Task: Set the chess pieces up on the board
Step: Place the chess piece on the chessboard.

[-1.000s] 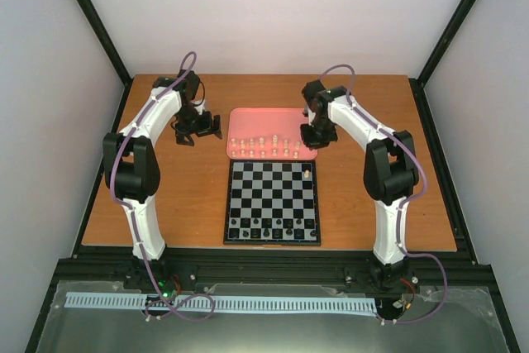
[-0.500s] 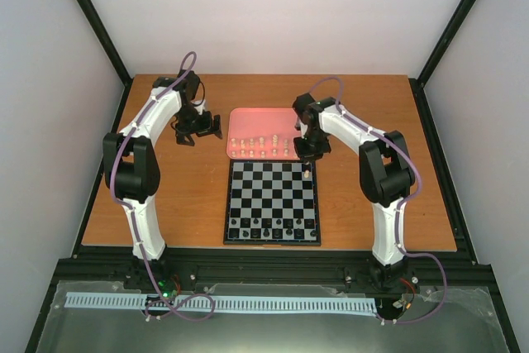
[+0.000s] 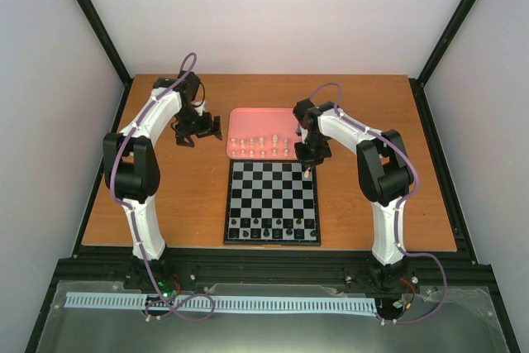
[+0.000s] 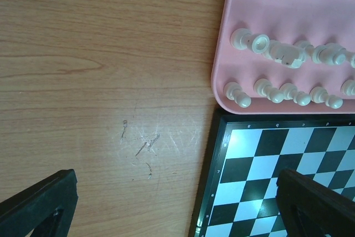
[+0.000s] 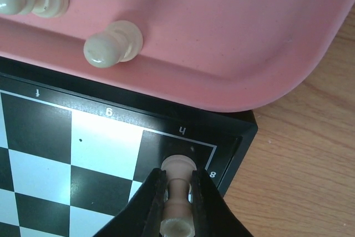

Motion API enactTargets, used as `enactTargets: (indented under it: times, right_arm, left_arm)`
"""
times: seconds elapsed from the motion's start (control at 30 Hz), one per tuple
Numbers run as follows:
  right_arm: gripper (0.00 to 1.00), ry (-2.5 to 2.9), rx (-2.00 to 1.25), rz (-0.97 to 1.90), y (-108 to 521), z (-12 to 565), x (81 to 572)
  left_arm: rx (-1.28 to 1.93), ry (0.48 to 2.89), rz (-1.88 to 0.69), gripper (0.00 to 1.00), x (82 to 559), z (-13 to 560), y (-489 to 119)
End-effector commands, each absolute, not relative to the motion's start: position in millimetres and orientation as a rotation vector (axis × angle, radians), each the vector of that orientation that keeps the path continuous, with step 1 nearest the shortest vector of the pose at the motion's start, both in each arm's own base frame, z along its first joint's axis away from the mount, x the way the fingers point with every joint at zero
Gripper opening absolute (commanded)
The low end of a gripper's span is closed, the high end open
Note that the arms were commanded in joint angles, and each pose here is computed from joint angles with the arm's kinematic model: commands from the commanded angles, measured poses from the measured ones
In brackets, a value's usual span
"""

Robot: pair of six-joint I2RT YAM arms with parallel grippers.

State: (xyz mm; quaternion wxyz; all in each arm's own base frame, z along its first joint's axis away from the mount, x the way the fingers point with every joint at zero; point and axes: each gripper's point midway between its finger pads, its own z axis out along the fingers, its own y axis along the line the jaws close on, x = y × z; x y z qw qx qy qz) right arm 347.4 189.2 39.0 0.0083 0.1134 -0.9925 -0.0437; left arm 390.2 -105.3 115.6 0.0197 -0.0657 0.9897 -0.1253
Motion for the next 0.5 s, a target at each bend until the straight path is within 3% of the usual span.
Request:
enactTargets:
  times: [0.0,0.47]
  right_arm:
    - [0.06,-3.102,0.337,-0.13,191.6,31.8,352.5]
    - [0.09,-3.078,0.35,-0.127,191.6,25.7,350.0]
  left_arm:
    - [-0.161,3.038,-0.392,1.0,390.4,127.8,-106.2]
    - [-0.159,3.046,-0.389,1.0,388.9,125.4,-105.8]
